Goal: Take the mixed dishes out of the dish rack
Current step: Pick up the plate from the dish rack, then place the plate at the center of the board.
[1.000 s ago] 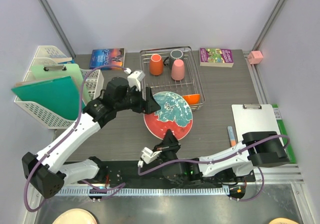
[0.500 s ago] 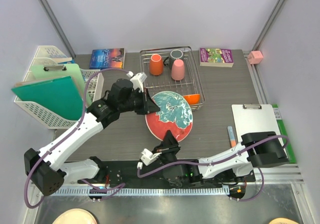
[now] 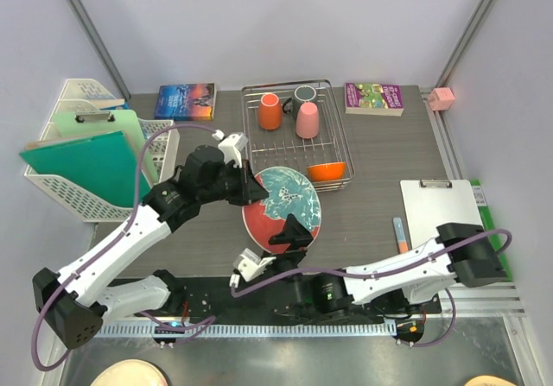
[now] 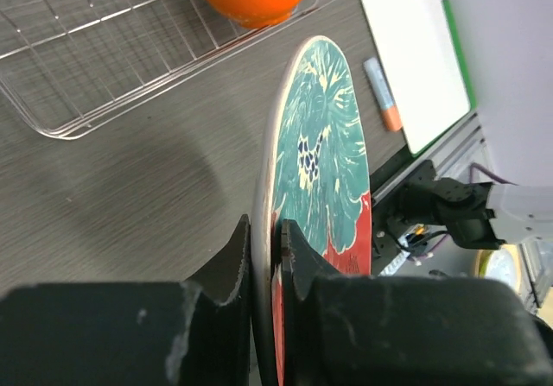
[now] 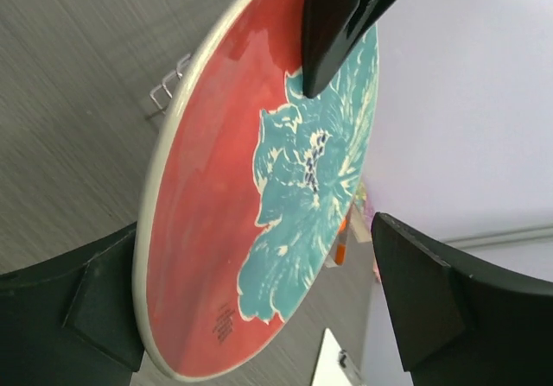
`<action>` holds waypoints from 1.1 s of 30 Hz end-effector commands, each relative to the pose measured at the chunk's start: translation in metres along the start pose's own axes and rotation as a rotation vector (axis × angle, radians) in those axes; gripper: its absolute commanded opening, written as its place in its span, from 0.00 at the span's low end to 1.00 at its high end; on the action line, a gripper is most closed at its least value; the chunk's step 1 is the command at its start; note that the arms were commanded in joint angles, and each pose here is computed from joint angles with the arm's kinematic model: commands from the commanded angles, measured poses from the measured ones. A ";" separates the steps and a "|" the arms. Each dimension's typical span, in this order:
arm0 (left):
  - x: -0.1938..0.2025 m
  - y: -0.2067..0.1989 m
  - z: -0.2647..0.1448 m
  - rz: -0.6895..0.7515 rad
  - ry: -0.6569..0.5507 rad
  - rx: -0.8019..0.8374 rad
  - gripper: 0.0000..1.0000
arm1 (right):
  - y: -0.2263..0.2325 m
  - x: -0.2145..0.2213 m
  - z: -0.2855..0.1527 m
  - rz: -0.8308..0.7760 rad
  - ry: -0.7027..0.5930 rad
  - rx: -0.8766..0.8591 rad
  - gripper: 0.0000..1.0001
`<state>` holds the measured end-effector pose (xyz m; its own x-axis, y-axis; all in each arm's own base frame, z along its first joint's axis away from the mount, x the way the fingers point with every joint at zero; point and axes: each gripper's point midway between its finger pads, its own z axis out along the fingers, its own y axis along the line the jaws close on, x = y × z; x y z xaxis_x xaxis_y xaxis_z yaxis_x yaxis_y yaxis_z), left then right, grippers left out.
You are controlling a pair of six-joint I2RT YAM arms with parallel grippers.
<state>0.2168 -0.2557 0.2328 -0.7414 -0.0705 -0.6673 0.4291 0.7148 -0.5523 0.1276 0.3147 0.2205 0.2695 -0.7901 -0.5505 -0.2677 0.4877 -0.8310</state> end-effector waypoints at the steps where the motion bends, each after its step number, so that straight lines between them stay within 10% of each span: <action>1: -0.045 0.001 -0.011 0.100 -0.181 -0.057 0.00 | -0.072 -0.047 -0.016 0.545 -0.053 -0.040 1.00; 8: -0.091 -0.012 -0.043 0.062 -0.381 -0.064 0.00 | -0.222 -0.032 -0.052 1.342 -0.228 -0.038 1.00; 12: -0.073 -0.014 -0.031 0.016 -0.305 -0.026 0.00 | -0.267 0.039 -0.065 1.630 -0.254 0.051 0.99; 33: 0.048 0.048 0.013 -0.371 -0.185 -0.011 0.00 | -0.234 0.086 -0.061 1.616 -0.152 0.140 1.00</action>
<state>0.1916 -0.2048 0.1176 -0.7964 -0.3212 -0.5124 0.0780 0.7856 -0.6137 0.1568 0.1094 0.3792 -0.0943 0.5602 -0.8230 -0.3003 0.7721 0.5600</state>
